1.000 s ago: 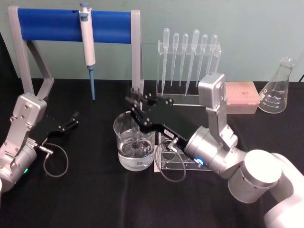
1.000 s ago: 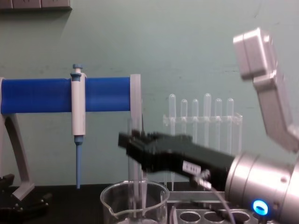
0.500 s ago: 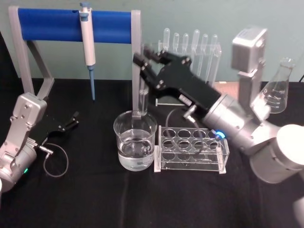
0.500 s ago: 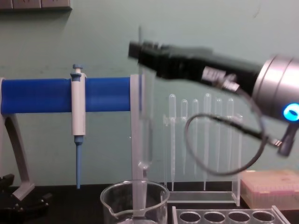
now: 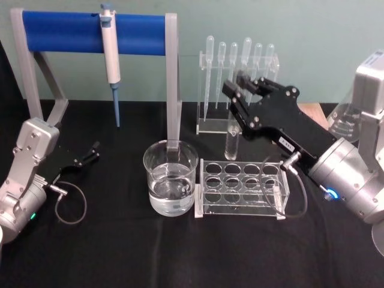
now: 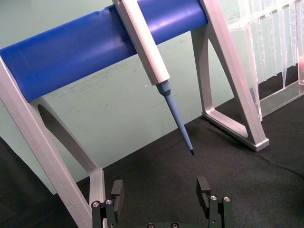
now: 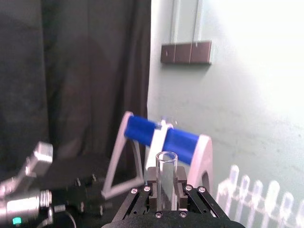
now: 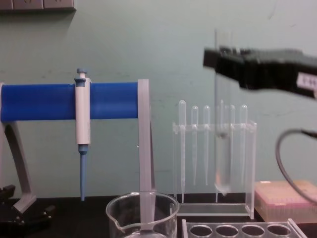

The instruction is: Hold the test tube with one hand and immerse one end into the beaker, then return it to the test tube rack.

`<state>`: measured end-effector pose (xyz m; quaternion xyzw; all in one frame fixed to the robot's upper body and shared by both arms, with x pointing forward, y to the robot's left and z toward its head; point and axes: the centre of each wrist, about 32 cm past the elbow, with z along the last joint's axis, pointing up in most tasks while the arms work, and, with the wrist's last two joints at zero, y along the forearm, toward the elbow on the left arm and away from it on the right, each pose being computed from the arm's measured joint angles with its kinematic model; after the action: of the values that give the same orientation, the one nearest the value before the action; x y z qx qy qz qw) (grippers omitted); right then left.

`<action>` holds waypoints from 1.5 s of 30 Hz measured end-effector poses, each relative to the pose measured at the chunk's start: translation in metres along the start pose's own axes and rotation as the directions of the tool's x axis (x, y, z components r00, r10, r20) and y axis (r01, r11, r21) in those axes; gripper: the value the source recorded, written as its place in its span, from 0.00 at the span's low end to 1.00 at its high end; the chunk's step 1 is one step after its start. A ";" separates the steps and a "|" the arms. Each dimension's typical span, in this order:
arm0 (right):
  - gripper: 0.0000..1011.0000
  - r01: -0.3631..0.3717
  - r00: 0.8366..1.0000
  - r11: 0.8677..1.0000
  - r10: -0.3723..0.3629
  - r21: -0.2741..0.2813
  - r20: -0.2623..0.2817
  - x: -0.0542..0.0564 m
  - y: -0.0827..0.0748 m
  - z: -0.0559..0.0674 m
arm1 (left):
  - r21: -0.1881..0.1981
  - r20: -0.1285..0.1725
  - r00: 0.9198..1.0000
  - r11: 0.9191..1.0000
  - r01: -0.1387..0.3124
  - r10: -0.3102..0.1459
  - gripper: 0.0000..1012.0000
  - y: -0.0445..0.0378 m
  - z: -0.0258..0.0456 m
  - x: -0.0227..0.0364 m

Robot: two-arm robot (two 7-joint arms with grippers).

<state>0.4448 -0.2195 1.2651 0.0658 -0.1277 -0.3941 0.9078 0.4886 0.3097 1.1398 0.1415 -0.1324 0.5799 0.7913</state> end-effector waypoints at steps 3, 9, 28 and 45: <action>0.22 0.007 1.000 0.999 -0.006 -0.040 0.005 0.000 -0.005 -0.009 | 0.000 0.000 1.000 1.000 0.000 0.000 0.99 0.0000 0.0000 0.0000; 0.22 0.016 1.000 0.996 -0.016 -0.087 0.003 -0.001 -0.007 -0.024 | 0.000 0.000 1.000 1.000 0.000 0.000 0.99 0.0000 0.0000 0.0000; 0.22 0.011 1.000 0.988 -0.013 -0.155 -0.010 -0.006 -0.001 -0.056 | 0.000 0.000 1.000 1.000 0.000 0.000 0.99 0.0000 0.0000 0.0000; 0.24 0.016 1.000 0.977 -0.016 -0.211 -0.002 -0.009 -0.007 -0.077 | 0.000 0.000 1.000 1.000 0.000 0.000 0.99 0.0000 0.0000 0.0000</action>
<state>0.4563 -0.2164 1.1880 -0.0292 -0.0829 -0.4126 0.9067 0.4886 0.3097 1.1398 0.1415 -0.1324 0.5799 0.7913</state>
